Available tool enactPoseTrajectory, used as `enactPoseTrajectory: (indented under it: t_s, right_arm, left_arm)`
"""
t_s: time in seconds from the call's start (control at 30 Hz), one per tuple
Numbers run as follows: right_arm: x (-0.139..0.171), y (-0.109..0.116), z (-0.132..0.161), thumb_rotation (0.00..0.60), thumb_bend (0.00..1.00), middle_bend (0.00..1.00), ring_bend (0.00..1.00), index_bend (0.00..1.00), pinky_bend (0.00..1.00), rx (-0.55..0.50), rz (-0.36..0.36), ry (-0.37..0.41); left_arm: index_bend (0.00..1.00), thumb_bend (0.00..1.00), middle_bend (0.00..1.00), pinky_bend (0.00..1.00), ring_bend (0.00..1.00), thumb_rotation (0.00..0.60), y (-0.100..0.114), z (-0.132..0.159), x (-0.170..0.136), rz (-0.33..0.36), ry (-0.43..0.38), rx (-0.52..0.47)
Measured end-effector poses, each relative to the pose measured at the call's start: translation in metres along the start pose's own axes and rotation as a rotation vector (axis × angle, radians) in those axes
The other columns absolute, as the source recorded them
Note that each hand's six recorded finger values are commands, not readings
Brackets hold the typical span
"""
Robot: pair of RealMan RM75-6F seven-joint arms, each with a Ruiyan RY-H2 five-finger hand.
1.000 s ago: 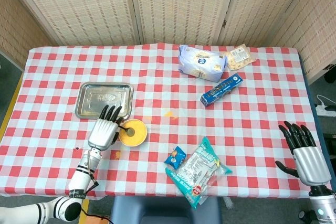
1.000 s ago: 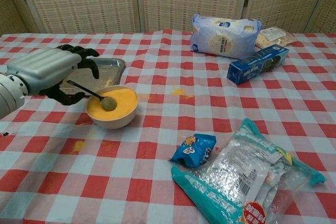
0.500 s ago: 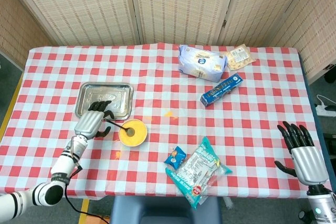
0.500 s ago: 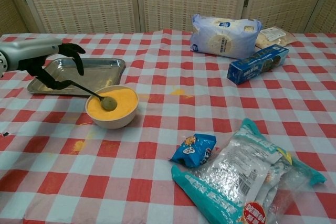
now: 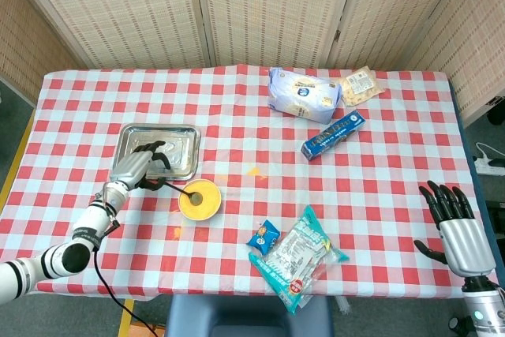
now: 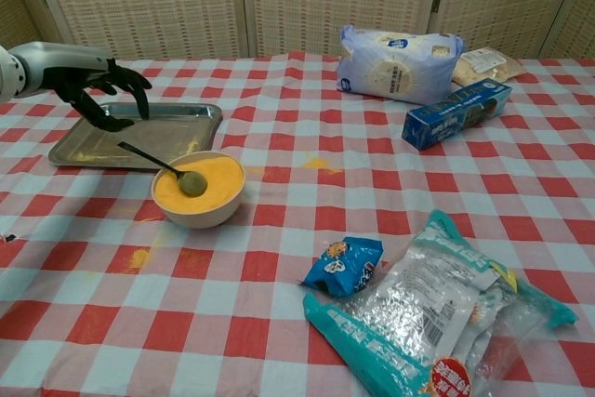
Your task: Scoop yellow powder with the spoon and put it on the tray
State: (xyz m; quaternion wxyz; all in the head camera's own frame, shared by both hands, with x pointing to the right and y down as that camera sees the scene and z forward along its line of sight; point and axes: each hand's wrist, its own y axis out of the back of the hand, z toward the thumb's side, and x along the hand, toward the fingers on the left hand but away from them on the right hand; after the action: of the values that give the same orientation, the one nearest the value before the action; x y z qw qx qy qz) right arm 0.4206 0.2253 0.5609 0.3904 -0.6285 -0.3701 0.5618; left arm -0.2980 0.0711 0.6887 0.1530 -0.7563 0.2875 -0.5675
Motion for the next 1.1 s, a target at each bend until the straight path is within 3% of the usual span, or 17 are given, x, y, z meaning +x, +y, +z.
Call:
enactPoseTrajectory:
  t_s: [0.57,1.1]
  right_arm:
    - [-0.003,-0.004,0.0,0.6,0.05,0.0,0.0,0.0,0.0,0.011,0.008,-0.007]
    - [-0.002,-0.003,-0.001,0.6,0.05,0.0,0.0,0.0,0.0,0.013,0.003,-0.01]
  left_arm:
    - [0.48,0.43,0.03,0.01,0.0,0.6,-0.002,-0.022,0.012,-0.086,0.084,0.045]
    - [0.49,0.43,0.03,0.01,0.0,0.6,-0.007,-0.021,0.015,-0.112,0.086,0.05]
